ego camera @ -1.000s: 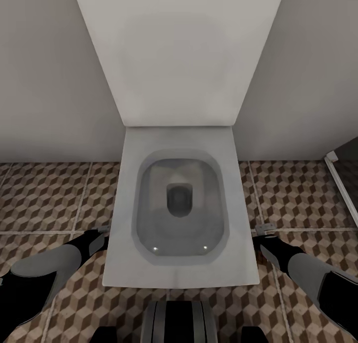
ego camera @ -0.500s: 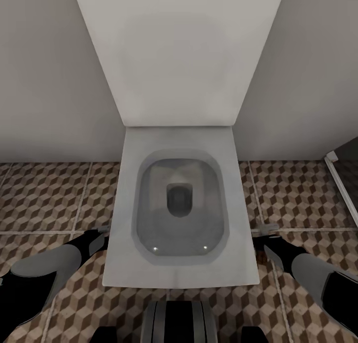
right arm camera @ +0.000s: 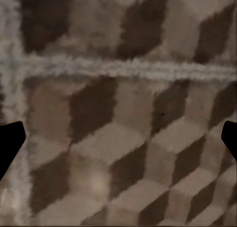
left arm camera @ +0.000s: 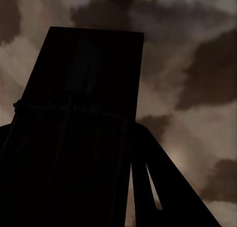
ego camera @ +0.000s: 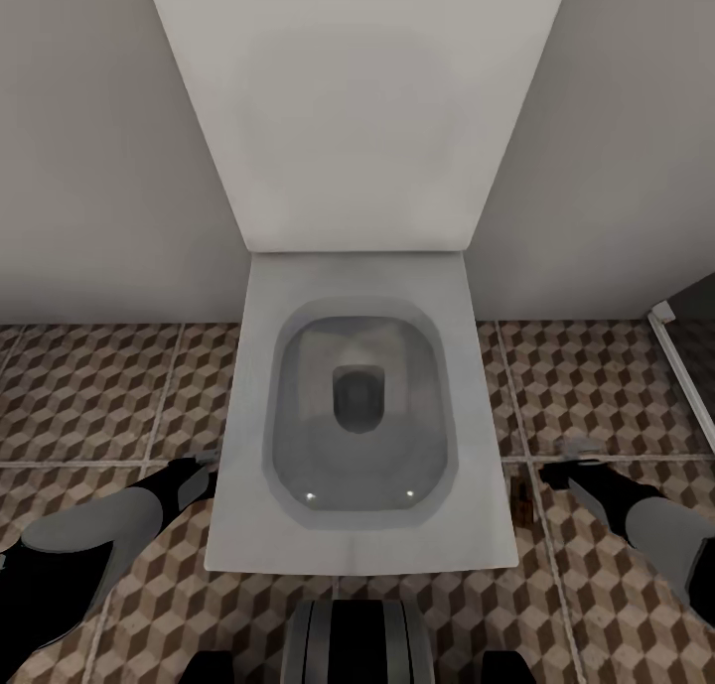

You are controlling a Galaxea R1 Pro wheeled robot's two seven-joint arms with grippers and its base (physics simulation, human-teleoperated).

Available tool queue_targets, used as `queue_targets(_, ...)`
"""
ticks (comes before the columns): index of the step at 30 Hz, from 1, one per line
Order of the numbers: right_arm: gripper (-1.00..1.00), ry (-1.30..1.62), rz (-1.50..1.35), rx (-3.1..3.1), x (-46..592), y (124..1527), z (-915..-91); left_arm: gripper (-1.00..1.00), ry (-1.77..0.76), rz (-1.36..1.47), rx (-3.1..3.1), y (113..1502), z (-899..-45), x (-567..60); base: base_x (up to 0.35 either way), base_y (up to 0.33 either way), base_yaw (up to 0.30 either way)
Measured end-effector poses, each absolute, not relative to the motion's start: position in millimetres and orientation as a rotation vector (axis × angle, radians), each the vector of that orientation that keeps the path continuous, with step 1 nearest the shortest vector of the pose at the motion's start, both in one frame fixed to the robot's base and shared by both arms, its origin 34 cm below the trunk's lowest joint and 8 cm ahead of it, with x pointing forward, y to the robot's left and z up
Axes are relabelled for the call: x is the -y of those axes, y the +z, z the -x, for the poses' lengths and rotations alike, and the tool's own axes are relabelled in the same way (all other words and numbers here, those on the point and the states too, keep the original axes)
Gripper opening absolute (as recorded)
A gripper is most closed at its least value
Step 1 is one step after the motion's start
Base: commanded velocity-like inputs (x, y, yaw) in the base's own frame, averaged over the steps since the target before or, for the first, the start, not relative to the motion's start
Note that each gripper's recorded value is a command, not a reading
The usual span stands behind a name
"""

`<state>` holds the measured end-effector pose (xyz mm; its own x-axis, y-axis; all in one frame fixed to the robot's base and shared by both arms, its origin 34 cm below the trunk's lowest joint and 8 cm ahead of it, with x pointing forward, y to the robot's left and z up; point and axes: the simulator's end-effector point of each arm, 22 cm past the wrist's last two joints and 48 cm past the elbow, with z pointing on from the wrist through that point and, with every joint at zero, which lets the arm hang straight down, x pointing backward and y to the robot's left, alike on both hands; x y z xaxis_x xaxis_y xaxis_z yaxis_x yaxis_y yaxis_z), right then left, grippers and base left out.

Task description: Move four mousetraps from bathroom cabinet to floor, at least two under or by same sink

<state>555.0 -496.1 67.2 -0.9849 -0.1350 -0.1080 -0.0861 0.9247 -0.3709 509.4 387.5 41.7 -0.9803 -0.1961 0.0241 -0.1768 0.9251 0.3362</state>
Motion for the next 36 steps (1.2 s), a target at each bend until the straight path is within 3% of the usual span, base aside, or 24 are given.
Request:
queue_targets(13,1.0,-0.701,0.085,-2.909,572,99,-562,-1.0,-0.519,-0.295,3.026,42,-509,-387,0.0,0.0,0.0)
queue_targets(36,1.0,-0.725,0.071,-2.922,584,95,-553,-1.0,-0.517,-0.289,3.007,32,-500,-387,0.0,0.0,0.0)
